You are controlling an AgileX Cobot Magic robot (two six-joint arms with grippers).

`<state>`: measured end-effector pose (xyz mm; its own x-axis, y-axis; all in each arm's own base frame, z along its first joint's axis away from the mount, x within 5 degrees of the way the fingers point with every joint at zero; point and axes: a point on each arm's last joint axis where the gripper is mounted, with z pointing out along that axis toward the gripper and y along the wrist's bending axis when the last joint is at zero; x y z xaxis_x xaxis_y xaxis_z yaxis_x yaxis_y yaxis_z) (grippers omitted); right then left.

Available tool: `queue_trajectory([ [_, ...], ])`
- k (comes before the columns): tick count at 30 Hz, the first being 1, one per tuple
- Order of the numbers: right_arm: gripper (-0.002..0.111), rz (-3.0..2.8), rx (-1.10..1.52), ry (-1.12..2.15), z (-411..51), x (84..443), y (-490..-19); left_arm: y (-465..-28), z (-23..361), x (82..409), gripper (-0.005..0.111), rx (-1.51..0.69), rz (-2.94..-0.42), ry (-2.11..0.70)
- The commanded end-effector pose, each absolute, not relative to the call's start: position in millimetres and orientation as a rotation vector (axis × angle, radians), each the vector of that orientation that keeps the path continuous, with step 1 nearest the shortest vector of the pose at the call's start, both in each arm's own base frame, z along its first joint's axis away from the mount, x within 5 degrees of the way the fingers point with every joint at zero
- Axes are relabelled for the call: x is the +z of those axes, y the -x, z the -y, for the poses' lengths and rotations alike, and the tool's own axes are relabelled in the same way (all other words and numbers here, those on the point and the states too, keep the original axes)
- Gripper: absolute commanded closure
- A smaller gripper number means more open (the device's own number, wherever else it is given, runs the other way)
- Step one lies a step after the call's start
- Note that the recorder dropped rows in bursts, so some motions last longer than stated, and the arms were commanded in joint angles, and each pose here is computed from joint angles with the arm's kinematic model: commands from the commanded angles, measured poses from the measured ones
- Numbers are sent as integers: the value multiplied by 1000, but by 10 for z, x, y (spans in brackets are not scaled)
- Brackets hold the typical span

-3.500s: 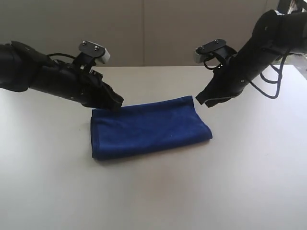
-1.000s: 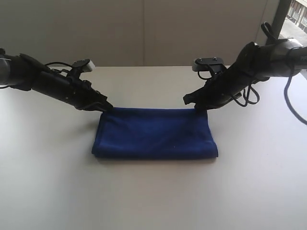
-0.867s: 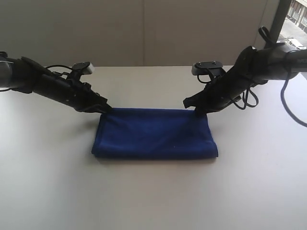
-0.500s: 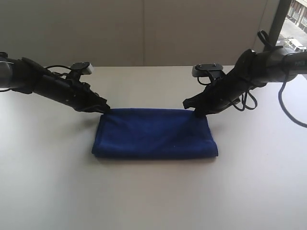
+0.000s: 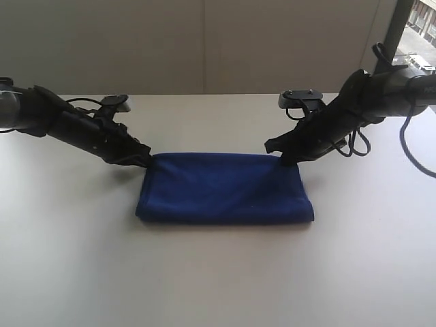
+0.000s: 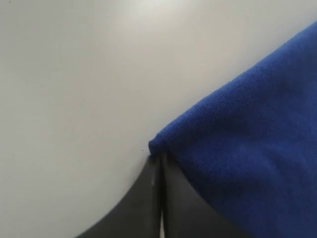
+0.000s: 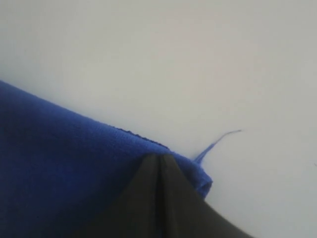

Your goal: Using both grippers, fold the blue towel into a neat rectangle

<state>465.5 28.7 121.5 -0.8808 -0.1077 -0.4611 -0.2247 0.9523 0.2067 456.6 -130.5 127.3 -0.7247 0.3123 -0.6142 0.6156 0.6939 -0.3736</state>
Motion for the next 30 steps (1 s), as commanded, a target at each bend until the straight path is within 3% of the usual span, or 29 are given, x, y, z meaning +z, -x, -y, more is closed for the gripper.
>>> queue_trajectory([
  [1, 108, -2693, 346, 276, -241, 1104, -4630, -4587, 1318, 1551, 107, -793, -2329, -732],
  [7, 108, -2684, 338, 272, -237, 1106, -4639, -4606, 1397, 1866, 107, -852, -2242, -726],
  [16, 108, -2684, 338, 273, -237, 1106, -4639, -4562, 1676, 1459, 107, -905, -2305, -771],
  [30, 108, -2688, 339, 276, -237, 1105, -4636, -4594, 1576, 1252, 107, -666, -2373, -886],
])
